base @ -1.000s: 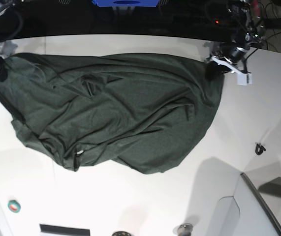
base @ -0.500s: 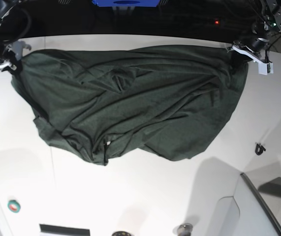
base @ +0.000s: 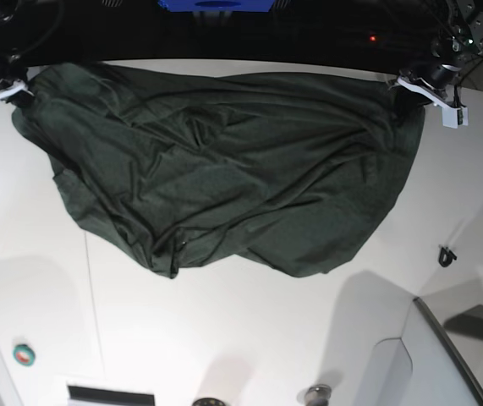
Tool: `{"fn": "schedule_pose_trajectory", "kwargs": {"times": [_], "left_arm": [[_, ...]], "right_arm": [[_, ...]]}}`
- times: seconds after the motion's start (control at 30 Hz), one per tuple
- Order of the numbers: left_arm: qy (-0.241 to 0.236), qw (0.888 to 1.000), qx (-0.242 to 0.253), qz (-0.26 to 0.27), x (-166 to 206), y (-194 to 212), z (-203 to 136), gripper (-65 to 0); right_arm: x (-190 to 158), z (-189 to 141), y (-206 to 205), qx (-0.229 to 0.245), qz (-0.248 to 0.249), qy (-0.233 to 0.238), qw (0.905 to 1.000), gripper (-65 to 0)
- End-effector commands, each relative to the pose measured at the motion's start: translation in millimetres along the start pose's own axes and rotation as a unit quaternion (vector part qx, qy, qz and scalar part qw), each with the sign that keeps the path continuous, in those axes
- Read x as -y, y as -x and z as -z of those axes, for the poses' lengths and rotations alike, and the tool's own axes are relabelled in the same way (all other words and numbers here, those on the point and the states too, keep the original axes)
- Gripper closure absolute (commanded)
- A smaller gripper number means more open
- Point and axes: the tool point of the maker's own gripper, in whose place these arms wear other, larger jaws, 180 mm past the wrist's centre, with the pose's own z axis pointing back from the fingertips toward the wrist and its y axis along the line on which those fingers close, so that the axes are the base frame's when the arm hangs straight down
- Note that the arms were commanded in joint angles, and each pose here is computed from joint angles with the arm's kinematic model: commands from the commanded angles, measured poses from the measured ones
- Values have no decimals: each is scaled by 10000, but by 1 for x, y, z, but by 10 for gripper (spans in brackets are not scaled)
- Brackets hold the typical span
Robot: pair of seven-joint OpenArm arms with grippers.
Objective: Layout the t-shirt on the table in an organized manner, then fold the t-shirt properly
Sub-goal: 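Move the right gripper to the shirt corner beside it and grasp, then drag the grasped shirt corner outward with the right gripper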
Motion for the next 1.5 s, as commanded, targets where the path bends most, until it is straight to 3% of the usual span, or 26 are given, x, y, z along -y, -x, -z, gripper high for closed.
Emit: {"fn": "schedule_pose_trajectory", "kwargs": {"times": [0.0, 0.07, 0.17, 0.2, 0.37, 0.53, 0.67, 1.2, 1.27, 1.4, 1.47], "left_arm": [[-18, 9998, 112, 175, -3, -10, -4, 0], [-78, 9993, 70, 362, -2, -12, -5, 0], [-118, 9985, 43, 529, 5, -12, -4, 0], [-124, 9982, 52, 583, 6, -13, -5, 0], [-110, 9982, 68, 585, 7, -14, -5, 0], [-124, 9982, 26, 582, 6, -12, -4, 0], [-124, 9982, 26, 582, 6, -12, -4, 0], [-124, 9982, 26, 582, 6, -12, -4, 0], [-130, 9983, 23, 573, 5, -11, -5, 0], [-143, 9983, 29, 567, 4, -11, -5, 0], [-146, 9983, 25, 572, 4, -11, -5, 0]], "right_arm": [[3, -6, -12, 158, -111, 49, 9998, -32], [2, -11, -20, 262, -218, 98, 9994, -123], [-6, -24, -34, 526, -460, 193, 9974, -338], [-9, -28, -40, 625, -539, 212, 9964, -360], [-48, -18, -82, 937, -1257, -120, 9876, -237], [-112, 29, -95, 850, -2325, -555, 9673, -312], [-128, 57, -78, 353, -2998, -455, 9523, -323], [-127, 82, -76, 220, -2834, -591, 9569, -315], [-123, 84, -76, 179, -2824, -578, 9574, -255], [-115, 81, -86, 220, -2894, -481, 9557, 0], [-106, 78, -97, 250, -2966, -370, 9539, -17]]}}
